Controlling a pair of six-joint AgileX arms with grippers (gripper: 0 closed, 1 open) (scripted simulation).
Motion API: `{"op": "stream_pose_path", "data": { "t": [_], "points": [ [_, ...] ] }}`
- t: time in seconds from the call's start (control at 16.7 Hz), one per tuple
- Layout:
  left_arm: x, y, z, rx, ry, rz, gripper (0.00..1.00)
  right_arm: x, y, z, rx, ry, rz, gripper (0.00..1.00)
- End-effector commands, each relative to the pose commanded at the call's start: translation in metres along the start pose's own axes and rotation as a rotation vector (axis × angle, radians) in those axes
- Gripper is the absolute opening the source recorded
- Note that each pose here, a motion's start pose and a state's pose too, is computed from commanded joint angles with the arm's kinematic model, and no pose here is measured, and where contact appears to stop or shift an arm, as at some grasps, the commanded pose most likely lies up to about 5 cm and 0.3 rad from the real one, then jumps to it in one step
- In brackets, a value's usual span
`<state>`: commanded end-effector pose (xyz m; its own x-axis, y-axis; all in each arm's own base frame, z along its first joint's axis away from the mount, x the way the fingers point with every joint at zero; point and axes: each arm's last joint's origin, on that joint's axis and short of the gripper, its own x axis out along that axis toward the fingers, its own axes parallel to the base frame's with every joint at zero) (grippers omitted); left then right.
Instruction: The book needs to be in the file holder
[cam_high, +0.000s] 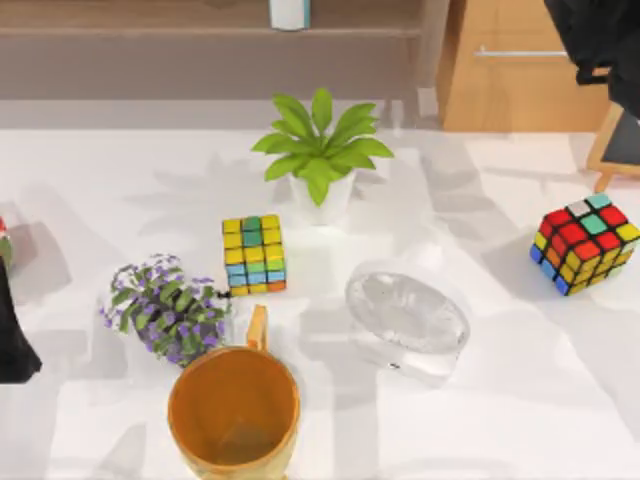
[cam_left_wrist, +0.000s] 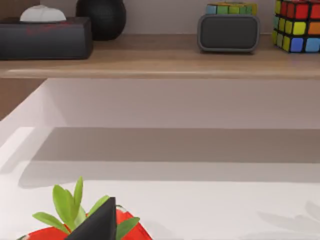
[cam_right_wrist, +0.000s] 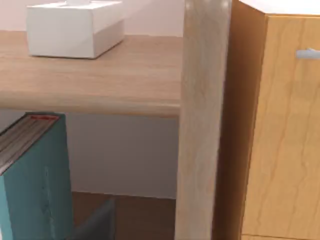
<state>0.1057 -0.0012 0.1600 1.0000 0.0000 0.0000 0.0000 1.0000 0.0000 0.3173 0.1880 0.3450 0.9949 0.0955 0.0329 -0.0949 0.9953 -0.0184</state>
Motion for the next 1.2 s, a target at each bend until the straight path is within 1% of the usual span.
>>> {"op": "stream_pose_path", "data": {
  "t": [0.12, 0.3, 0.42, 0.54, 0.66, 0.78, 1.2],
  "points": [
    [0.000, 0.000, 0.000, 0.000, 0.000, 0.000, 1.00, 0.033, 0.042, -0.015, 0.003, 0.000, -0.008, 1.00],
    [0.000, 0.000, 0.000, 0.000, 0.000, 0.000, 1.00, 0.069, 0.099, -0.051, 0.007, 0.002, -0.028, 1.00],
    [0.000, 0.000, 0.000, 0.000, 0.000, 0.000, 1.00, 0.086, 0.129, -0.079, 0.007, 0.008, -0.048, 1.00],
    [0.000, 0.000, 0.000, 0.000, 0.000, 0.000, 1.00, 0.098, 0.150, -0.105, 0.006, 0.014, -0.070, 1.00],
    [0.000, 0.000, 0.000, 0.000, 0.000, 0.000, 1.00, 0.106, 0.163, -0.127, 0.004, 0.020, -0.089, 1.00],
    [0.000, 0.000, 0.000, 0.000, 0.000, 0.000, 1.00, 0.110, 0.168, -0.139, 0.003, 0.023, -0.101, 1.00],
    [0.000, 0.000, 0.000, 0.000, 0.000, 0.000, 1.00, 0.114, 0.167, -0.141, 0.003, 0.025, -0.104, 1.00]
  ]
}}
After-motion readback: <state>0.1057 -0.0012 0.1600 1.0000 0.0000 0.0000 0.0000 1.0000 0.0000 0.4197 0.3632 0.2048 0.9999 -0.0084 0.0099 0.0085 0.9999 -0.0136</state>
